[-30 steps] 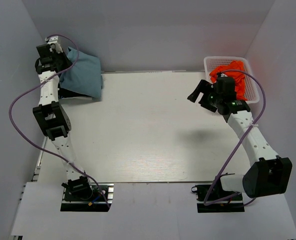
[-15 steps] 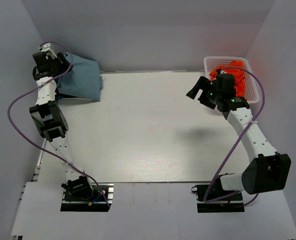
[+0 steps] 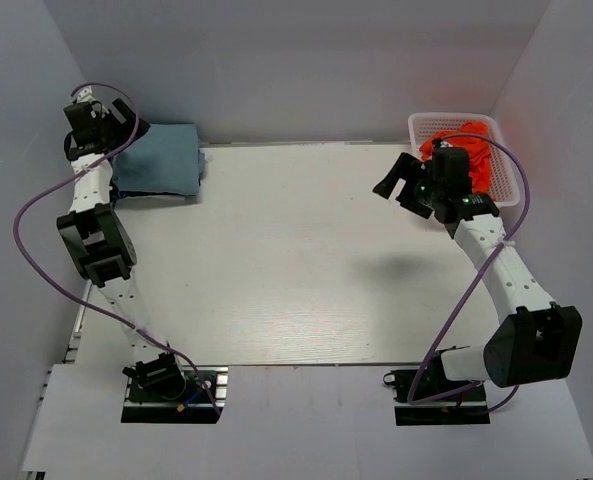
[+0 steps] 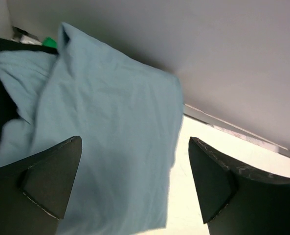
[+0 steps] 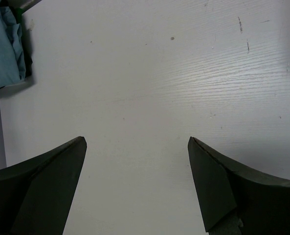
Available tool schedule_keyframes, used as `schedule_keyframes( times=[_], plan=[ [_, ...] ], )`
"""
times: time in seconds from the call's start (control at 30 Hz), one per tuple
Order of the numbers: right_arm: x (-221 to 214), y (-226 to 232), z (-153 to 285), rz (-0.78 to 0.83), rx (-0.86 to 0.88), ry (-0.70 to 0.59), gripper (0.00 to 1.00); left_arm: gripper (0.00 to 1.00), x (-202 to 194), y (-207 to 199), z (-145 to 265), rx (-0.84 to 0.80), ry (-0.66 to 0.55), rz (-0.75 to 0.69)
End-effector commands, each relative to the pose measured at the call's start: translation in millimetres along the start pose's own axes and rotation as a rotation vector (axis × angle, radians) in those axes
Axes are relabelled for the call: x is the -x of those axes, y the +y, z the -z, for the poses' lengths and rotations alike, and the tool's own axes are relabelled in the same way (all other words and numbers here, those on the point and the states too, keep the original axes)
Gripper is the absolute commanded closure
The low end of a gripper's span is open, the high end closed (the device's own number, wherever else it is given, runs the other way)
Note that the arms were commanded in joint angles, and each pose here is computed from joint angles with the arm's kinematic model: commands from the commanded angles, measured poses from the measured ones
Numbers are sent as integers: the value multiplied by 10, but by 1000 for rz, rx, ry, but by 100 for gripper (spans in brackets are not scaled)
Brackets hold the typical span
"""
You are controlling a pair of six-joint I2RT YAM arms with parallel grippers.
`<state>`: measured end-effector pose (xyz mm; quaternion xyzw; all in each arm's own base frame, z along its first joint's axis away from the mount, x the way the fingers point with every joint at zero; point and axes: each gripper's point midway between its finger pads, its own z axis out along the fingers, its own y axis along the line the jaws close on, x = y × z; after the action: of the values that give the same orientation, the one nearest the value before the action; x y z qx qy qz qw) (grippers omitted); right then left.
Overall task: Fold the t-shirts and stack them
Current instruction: Put the neatly folded tshirt into the corner of the board with the left arm
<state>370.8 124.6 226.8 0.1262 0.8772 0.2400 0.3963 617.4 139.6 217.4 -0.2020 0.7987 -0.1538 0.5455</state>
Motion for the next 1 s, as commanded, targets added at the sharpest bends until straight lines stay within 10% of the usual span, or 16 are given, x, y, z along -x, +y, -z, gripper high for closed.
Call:
schedule_keyframes(
  times=[0.0, 0.33, 0.5, 0.63, 0.97],
  plan=[
    [110, 99, 99, 24, 29, -37, 10, 0, 406, -566, 412, -112, -80, -26],
    [80, 49, 287, 69, 10, -55, 10, 0, 459, -952, 778, -144, -109, -110],
    [-49, 0, 270, 68, 21, -30, 10, 0, -462, -1135, 513, -454, 61, -108],
    [-70, 133, 244, 80, 85, -5, 10, 0, -364, -1258, 749, -608, -198, -145],
    [-179, 279, -92, 41, 159, 132, 10, 0, -212, -1156, 854, -783, -384, -1]
  ],
)
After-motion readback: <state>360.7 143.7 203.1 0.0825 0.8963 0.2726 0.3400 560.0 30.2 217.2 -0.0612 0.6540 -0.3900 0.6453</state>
